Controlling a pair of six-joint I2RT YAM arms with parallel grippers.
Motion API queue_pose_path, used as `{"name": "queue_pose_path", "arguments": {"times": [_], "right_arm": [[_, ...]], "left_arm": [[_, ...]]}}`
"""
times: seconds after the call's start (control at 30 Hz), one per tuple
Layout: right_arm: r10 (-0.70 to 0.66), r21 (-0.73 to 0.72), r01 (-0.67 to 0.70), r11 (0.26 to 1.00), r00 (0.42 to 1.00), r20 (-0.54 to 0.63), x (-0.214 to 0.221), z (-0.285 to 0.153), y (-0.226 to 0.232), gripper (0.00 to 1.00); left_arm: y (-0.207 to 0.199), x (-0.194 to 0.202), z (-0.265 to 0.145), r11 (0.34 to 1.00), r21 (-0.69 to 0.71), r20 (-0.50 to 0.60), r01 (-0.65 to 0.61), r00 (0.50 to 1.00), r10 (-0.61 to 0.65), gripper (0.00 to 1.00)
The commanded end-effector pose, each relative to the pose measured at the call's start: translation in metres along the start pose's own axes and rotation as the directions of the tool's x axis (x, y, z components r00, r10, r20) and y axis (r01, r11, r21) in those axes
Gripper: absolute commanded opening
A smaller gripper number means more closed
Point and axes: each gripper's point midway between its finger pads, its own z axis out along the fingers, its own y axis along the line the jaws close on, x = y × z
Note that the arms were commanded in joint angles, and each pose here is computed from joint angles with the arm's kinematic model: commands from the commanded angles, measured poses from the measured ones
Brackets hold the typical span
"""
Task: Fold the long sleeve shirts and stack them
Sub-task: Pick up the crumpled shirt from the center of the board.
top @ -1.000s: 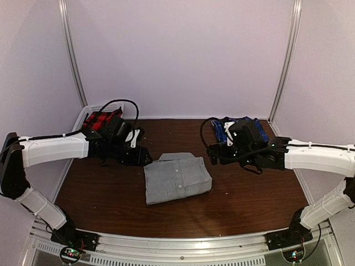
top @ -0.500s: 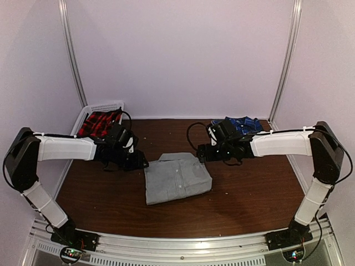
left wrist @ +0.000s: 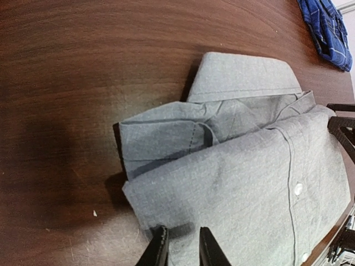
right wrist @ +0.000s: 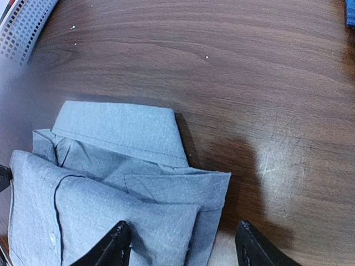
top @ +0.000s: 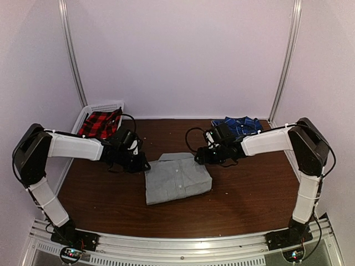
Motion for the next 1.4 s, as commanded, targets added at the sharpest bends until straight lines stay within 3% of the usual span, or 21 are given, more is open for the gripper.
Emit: {"name": "queue_pose_path", "arguments": {"times": [0.0, 0.17, 0.33, 0.43, 0.53, 0.67, 0.77, 0.87, 1.23, 1.37], "right_arm": [[0.016, -0.066, -0.015, 0.998, 1.000, 0.019, -0.017, 0.006, 0.013, 0.63], [0.017, -0.080, -0.015, 0.997, 0.999, 0.027, -0.023, 0.002, 0.018, 0.43], [0.008, -0.095, -0.004, 0.995, 0.999, 0.039, -0.028, -0.012, 0.024, 0.17], [-0.001, -0.108, 0.007, 0.994, 0.998, 0.060, -0.034, -0.028, 0.029, 0.08], [-0.008, -0.118, 0.017, 0.993, 0.997, 0.078, -0.037, -0.044, 0.033, 0.06], [-0.009, -0.146, 0.020, 0.989, 0.997, 0.081, -0.032, -0.056, 0.037, 0.05], [-0.016, -0.167, 0.028, 0.986, 0.997, 0.074, -0.025, -0.060, 0.044, 0.04], [-0.030, -0.182, 0.044, 0.982, 0.996, 0.081, -0.020, -0.066, 0.052, 0.03], [-0.029, -0.190, 0.045, 0.981, 0.996, 0.084, -0.012, -0.072, 0.054, 0.03], [-0.028, -0.197, 0.044, 0.979, 0.996, 0.080, -0.010, -0.070, 0.056, 0.03]], "left_arm": [[-0.013, -0.019, 0.004, 0.999, 0.038, 0.034, -0.027, 0.999, 0.025, 0.15], [-0.019, -0.024, 0.004, 0.997, 0.052, 0.031, -0.049, 0.998, 0.048, 0.00], [-0.037, -0.030, -0.010, 0.990, 0.106, 0.038, -0.089, 0.996, 0.086, 0.00], [-0.049, -0.032, -0.025, 0.984, 0.139, 0.040, -0.115, 0.993, 0.110, 0.00], [-0.044, -0.031, -0.039, 0.987, 0.106, 0.056, -0.117, 0.992, 0.111, 0.00], [-0.014, -0.022, -0.039, 0.997, 0.018, 0.047, -0.070, 0.997, 0.069, 0.22], [-0.004, -0.017, -0.032, 0.999, 0.022, 0.041, -0.044, 0.998, 0.043, 0.45], [0.002, -0.019, -0.022, 0.999, 0.041, 0.034, -0.021, 0.999, 0.019, 0.53], [-0.003, -0.023, 0.018, 0.990, 0.132, -0.028, 0.057, 0.998, -0.054, 0.54], [-0.008, -0.022, 0.024, 0.983, 0.168, -0.041, 0.078, 0.997, -0.072, 0.46]]}}
